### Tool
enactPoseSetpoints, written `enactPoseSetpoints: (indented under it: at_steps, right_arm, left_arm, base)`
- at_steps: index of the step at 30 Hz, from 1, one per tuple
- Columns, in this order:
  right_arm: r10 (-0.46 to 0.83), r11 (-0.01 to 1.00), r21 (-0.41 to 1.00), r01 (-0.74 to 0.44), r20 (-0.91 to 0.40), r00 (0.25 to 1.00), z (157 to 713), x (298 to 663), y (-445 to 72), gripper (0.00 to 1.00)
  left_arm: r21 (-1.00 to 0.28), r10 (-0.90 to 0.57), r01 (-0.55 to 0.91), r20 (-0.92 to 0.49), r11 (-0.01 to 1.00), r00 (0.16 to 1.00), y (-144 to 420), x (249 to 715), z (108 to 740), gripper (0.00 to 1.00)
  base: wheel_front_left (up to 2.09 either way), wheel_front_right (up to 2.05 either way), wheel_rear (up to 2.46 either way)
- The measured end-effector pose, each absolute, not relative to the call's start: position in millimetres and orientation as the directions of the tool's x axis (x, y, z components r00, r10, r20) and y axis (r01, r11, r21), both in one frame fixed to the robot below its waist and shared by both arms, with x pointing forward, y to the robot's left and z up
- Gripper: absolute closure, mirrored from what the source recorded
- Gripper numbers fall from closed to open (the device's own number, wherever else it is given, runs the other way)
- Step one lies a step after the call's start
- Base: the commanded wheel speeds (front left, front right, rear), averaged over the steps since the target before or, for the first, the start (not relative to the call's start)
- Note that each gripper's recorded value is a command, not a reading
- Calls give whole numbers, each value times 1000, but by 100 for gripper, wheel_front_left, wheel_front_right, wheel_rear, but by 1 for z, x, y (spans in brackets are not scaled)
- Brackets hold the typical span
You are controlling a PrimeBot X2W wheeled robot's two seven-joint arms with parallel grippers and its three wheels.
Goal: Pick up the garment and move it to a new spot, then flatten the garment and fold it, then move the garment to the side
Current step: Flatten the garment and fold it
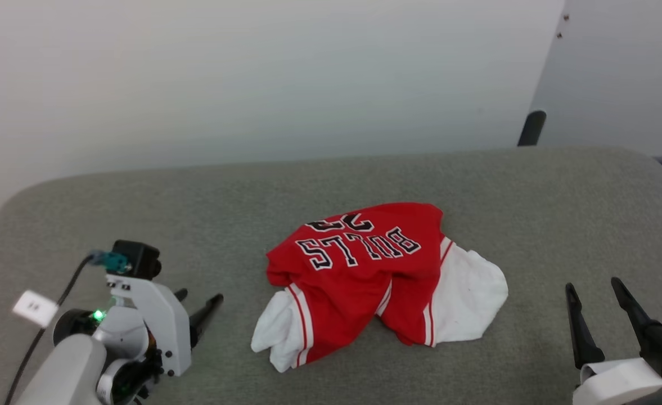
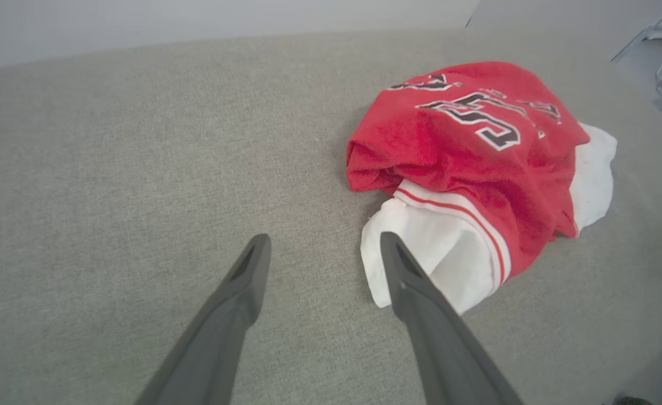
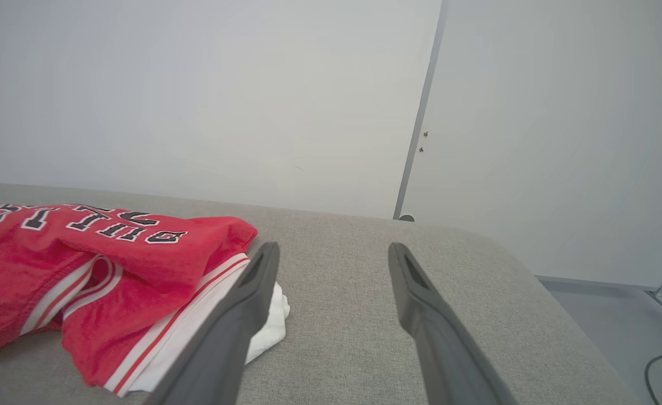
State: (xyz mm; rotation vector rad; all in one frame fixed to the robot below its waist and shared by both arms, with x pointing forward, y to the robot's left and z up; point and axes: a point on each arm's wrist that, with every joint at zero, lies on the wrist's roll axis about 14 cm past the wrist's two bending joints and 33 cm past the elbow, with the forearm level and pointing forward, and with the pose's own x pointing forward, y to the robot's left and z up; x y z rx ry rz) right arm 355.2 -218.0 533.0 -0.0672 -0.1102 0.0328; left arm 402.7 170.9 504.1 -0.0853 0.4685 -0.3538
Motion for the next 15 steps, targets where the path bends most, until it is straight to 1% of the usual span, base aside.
enactPoseSetpoints:
  at_steps: [3,6,9,15]
  right_arm:
    - [28,998,-63,-22,102,994,531,358,-220,0]
    - [12,999,-53,-7,90,996,527,359,-224,0]
    - [-6,999,-49,10,79,997,522,360,-229,0]
    - [-32,999,-40,34,57,998,513,362,-235,0]
  left_arm:
    - [-170,-364,326,-557,930,746,164,404,481,0]
    - [-180,-370,338,-648,924,666,157,405,462,0]
    - [-187,-372,347,-704,919,605,149,407,448,0]
    - [-186,-356,354,-784,917,509,141,412,421,0]
  base:
    - [0,0,0]
    - [0,0,0]
    - [0,0,0]
    - [0,0,0]
